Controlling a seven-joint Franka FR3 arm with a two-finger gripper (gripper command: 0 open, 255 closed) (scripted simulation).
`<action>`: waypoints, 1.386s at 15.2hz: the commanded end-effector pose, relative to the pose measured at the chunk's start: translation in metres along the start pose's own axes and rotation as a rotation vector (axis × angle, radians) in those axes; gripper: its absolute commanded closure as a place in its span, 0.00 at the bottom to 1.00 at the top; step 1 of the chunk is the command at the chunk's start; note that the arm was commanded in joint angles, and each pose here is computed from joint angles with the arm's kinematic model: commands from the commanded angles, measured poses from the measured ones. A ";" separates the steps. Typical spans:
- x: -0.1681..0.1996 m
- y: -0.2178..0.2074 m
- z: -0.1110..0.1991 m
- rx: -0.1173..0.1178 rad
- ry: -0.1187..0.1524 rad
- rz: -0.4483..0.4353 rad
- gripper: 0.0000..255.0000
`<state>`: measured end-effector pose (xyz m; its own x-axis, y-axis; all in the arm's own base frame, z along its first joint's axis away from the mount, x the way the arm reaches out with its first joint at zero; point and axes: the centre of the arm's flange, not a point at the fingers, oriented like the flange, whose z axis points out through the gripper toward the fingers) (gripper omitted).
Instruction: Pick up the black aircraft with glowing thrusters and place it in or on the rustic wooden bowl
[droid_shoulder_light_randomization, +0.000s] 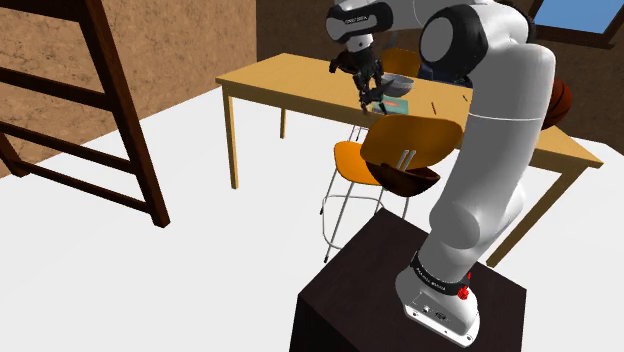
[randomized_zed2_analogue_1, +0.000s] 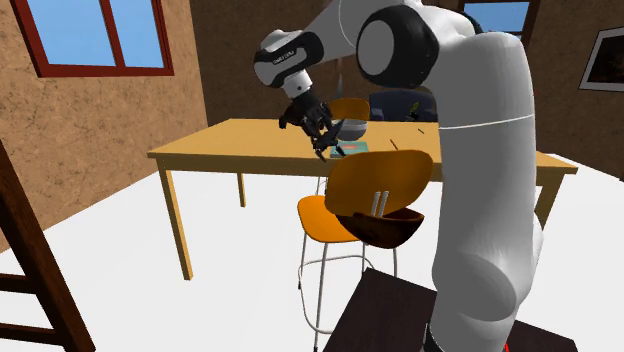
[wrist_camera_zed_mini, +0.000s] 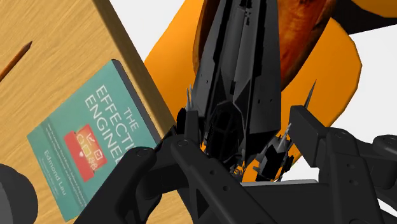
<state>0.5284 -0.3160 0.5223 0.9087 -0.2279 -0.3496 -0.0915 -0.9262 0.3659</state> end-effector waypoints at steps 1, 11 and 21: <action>-0.027 0.001 0.010 0.000 0.001 -0.001 1.00; -0.142 0.005 0.049 0.000 0.001 -0.001 1.00; -0.124 -0.014 0.094 0.000 0.001 -0.001 1.00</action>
<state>0.3787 -0.3035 0.4834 0.9090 -0.2266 -0.3497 -0.0905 -0.9266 0.3651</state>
